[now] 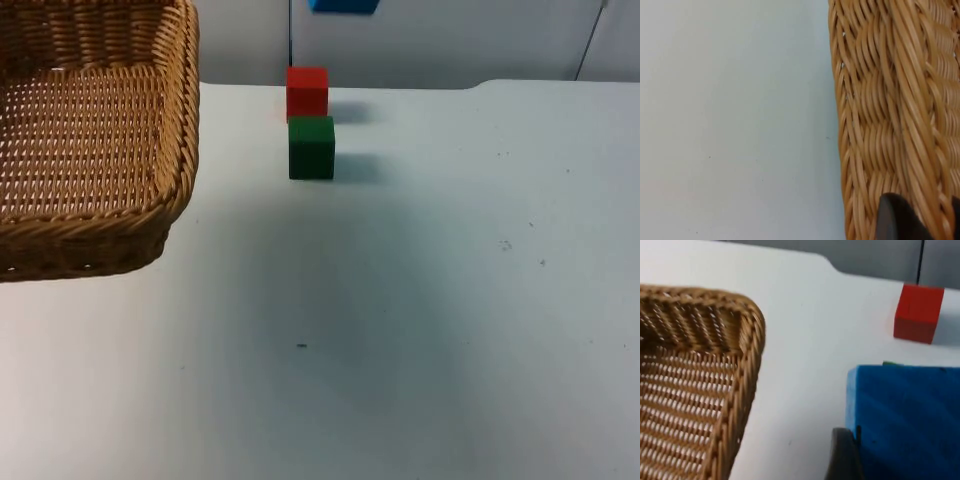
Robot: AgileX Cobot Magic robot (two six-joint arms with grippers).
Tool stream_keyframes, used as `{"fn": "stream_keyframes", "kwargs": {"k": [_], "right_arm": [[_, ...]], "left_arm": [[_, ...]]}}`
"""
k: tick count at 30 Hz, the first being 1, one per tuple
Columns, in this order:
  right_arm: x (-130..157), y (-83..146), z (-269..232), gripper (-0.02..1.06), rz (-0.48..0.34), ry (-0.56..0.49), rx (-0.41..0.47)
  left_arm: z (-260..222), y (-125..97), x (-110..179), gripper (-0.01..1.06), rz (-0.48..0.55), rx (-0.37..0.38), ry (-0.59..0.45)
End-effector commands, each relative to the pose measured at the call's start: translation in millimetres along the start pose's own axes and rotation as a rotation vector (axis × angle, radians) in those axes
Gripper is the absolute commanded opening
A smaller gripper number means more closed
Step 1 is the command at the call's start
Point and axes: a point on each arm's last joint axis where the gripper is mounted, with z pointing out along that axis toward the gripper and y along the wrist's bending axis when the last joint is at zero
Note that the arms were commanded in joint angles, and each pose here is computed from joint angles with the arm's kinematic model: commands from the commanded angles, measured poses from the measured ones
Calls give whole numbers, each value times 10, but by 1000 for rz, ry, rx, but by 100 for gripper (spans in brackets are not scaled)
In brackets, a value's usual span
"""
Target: Pick up the basket with the left hand and place the blue cube into the basket with the right hand.
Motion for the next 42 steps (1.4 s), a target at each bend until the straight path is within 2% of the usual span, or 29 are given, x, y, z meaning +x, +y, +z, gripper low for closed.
{"fn": "stream_keyframes", "kwargs": {"k": [1,5,7,9,12,17,26,34,42], "right_arm": [[-123,133,-261,0,-56,-76,-25],[-146,386,-462,0,-130,-127,-83],[-93,582,-503,0,-173,-131,-125],[-66,658,-515,0,-184,-128,-142],[78,933,-453,0,-241,-109,-193],[244,1121,-244,0,-258,-84,-230],[424,1254,195,0,-212,-50,-265],[487,1352,651,0,-224,50,-225],[627,1362,913,0,-233,106,-205]], "left_arm": [[3,-77,-15,0,7,42,-21],[75,-126,-1,0,42,12,-15],[126,-166,12,0,67,-8,-11],[143,-179,12,0,71,-15,-15],[170,-204,0,0,51,-16,-35],[180,-196,-10,0,31,-15,-45],[241,-147,-8,0,-9,-16,-33],[262,-128,-3,0,-13,-18,-25],[262,-130,-2,0,-13,-16,-25]]}}
